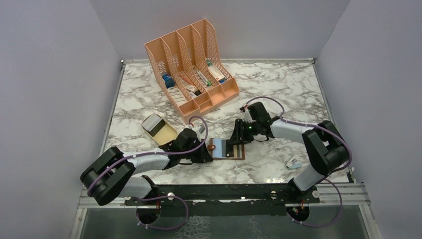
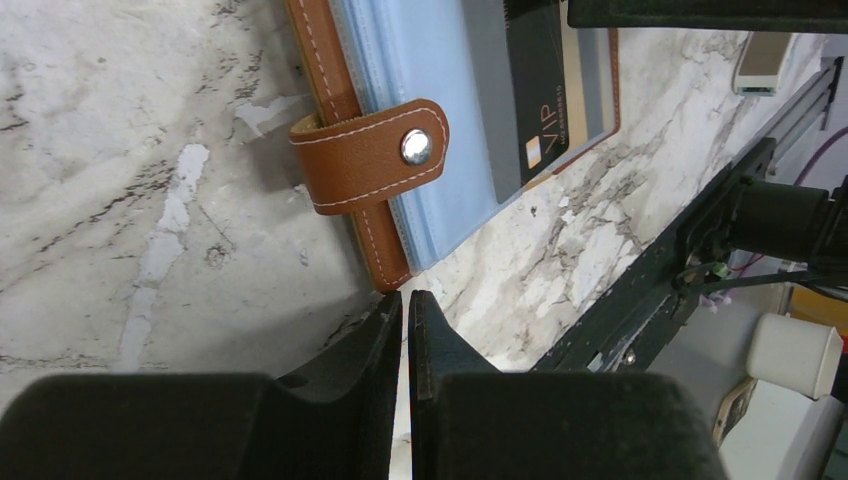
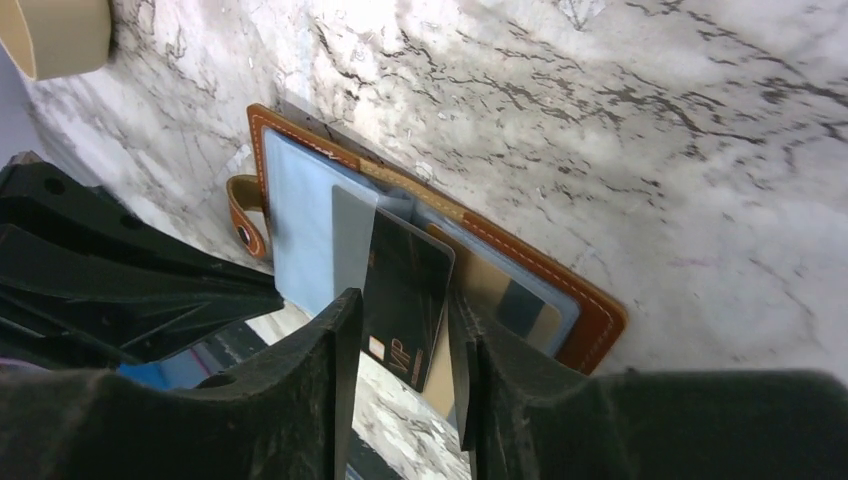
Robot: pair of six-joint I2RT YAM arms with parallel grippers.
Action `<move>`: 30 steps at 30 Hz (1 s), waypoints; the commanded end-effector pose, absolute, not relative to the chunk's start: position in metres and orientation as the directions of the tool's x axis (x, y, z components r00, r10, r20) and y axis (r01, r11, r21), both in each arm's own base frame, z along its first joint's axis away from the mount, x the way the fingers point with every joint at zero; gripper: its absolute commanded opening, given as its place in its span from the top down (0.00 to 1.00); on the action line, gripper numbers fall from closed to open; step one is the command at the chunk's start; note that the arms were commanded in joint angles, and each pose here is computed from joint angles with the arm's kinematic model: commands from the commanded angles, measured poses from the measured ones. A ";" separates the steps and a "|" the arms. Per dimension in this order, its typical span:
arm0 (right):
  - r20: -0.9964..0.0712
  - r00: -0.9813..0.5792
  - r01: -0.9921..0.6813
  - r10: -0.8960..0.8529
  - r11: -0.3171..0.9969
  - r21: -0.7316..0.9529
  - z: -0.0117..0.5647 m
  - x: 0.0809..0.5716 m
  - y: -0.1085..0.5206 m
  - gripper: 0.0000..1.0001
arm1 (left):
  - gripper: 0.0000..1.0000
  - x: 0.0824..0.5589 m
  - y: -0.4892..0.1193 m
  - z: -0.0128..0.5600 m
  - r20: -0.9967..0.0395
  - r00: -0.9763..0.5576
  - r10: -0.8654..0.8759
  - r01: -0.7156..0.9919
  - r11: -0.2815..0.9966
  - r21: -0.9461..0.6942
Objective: Put the credit cards into the card holder
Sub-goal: Insert the credit card into the card holder.
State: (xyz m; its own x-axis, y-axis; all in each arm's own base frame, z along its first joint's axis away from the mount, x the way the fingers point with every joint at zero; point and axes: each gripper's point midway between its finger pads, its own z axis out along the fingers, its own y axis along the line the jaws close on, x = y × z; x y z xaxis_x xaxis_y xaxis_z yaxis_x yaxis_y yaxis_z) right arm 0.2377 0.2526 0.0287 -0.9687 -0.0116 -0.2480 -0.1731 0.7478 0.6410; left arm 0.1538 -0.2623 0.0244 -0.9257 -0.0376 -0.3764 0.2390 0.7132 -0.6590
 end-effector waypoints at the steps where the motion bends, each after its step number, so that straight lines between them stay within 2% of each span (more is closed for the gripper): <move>1: -0.290 -0.957 -0.146 0.020 0.831 0.537 0.037 0.242 0.232 0.57 | 0.89 0.158 -0.267 0.036 -0.409 -0.909 -0.076 0.245 0.696 -0.675; 4: -0.303 -0.953 -0.160 0.016 0.822 0.547 0.047 0.239 0.232 0.48 | 0.89 0.158 -0.266 0.037 -0.416 -0.906 -0.081 0.247 0.698 -0.673; 7: -0.304 -0.953 -0.161 0.022 0.810 0.563 0.053 0.235 0.235 0.45 | 0.89 0.159 -0.266 0.036 -0.419 -0.904 -0.081 0.247 0.701 -0.669; 30: -0.240 -0.971 -0.151 -0.002 0.782 0.605 0.034 0.212 0.271 0.45 | 0.90 0.166 -0.251 0.012 -0.420 -0.903 -0.088 0.197 0.784 -0.588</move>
